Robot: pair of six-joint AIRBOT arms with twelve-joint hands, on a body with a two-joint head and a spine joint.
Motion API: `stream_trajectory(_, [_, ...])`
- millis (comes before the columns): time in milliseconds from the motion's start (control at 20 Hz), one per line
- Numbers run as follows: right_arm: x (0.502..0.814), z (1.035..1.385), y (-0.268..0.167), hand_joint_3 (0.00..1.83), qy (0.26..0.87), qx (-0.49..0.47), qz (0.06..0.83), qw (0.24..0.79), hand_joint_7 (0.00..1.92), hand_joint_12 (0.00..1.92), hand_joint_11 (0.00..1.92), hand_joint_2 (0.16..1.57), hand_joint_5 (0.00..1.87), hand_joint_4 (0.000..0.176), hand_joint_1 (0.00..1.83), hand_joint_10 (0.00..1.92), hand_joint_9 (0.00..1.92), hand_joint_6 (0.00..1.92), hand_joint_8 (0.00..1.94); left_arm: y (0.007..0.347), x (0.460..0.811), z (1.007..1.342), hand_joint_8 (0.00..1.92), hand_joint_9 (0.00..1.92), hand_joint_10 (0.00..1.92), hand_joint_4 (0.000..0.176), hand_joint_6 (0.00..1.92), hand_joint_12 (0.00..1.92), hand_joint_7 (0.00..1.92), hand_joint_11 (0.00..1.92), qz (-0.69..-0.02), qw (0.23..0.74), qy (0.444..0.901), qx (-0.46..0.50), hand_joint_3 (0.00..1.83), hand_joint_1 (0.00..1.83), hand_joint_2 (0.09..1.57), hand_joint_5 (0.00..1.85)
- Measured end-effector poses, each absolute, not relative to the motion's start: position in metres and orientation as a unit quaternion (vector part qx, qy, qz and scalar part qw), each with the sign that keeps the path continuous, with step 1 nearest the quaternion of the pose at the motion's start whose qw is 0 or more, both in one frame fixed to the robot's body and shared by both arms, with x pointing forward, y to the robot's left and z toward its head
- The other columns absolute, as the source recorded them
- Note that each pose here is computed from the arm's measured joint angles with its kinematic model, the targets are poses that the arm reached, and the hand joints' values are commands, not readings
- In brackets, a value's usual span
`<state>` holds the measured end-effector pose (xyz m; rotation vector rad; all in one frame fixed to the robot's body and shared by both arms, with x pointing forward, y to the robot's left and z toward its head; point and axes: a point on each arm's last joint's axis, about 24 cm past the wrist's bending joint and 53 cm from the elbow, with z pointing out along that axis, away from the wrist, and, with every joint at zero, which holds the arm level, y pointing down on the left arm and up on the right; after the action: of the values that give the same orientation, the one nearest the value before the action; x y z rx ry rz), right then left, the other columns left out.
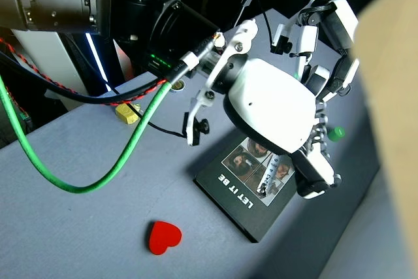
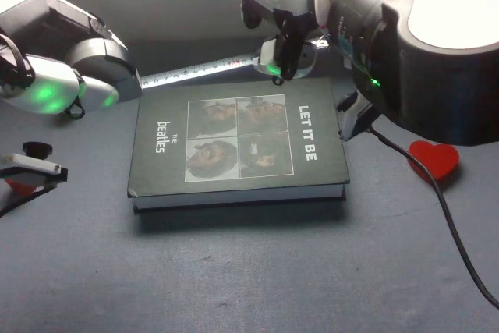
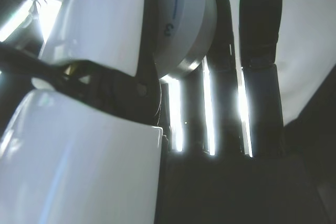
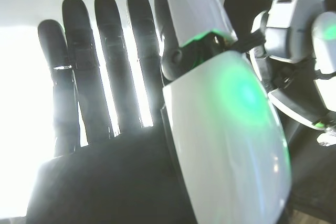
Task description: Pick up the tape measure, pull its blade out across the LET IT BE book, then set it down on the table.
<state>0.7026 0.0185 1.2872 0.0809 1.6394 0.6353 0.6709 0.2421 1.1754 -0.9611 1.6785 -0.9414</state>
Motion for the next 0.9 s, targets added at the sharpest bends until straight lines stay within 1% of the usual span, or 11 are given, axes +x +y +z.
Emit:
stream_trajectory(150, [0.706,1.28,0.019,0.0,0.722,0.031,0.275,0.634,0.81,1.06,0.33,1.12,0.83,0.0,1.0,0.04,0.77,0.02,0.01,0.243,0.671,1.176,1.08,0.91,1.21,0.0,0.58,1.5,0.89,0.89,-0.385,0.477,0.686,-0.393,0.0,1.49,1.11,1.0])
stream_trajectory(200, [0.708,1.277,0.018,0.0,0.725,0.03,0.274,0.632,0.81,1.07,0.34,1.12,0.82,0.0,1.0,0.04,0.77,0.01,0.01,0.242,0.671,1.176,1.13,0.92,1.3,0.0,0.69,1.23,0.89,0.92,-0.385,0.475,0.686,-0.393,0.0,1.4,1.12,0.97])
stream_trajectory(250, [0.71,1.276,0.017,0.0,0.725,0.03,0.274,0.632,0.81,1.07,0.34,1.12,0.82,0.0,1.0,0.04,0.77,0.01,0.01,0.242,0.671,1.176,1.14,0.92,1.32,0.0,0.72,1.14,0.88,0.95,-0.385,0.475,0.686,-0.393,0.0,1.38,1.13,0.96])
stream_trajectory(450, [0.719,1.274,0.012,0.0,0.728,0.035,0.273,0.628,0.81,1.07,0.34,1.12,0.82,0.0,1.01,0.04,0.77,0.01,0.01,0.242,0.67,1.174,1.15,0.92,1.33,0.0,0.73,1.11,0.89,0.96,-0.384,0.475,0.688,-0.393,0.0,1.38,1.13,0.96])
stream_trajectory(700, [0.719,1.271,0.013,0.0,0.734,0.035,0.276,0.62,0.82,1.07,0.34,1.12,0.82,0.0,1.01,0.04,0.79,0.01,0.01,0.241,0.67,1.174,1.16,0.92,1.33,0.0,0.72,1.1,0.87,0.96,-0.383,0.475,0.69,-0.389,0.0,1.37,1.13,0.97])
stream_trajectory(750, [0.719,1.271,0.013,0.0,0.734,0.035,0.276,0.62,0.82,1.07,0.34,1.12,0.83,0.0,1.01,0.04,0.79,0.01,0.01,0.241,0.67,1.174,1.12,0.91,1.24,0.0,0.61,1.41,0.86,0.91,-0.384,0.475,0.69,-0.389,0.0,1.47,1.11,1.0])
stream_trajectory(800, [0.719,1.271,0.013,0.0,0.734,0.035,0.276,0.62,0.82,1.07,0.34,1.12,0.83,0.0,1.01,0.04,0.79,0.01,0.01,0.241,0.67,1.174,1.12,0.91,1.22,0.0,0.59,1.48,0.86,0.9,-0.384,0.475,0.69,-0.389,0.0,1.49,1.11,1.01])
stream_trajectory(900, [0.719,1.271,0.013,0.0,0.734,0.035,0.276,0.62,0.82,1.07,0.34,1.12,0.83,0.0,1.01,0.04,0.79,0.01,0.01,0.241,0.67,1.174,1.12,0.91,1.22,0.0,0.58,1.49,0.86,0.89,-0.384,0.475,0.69,-0.389,0.0,1.49,1.11,1.01])
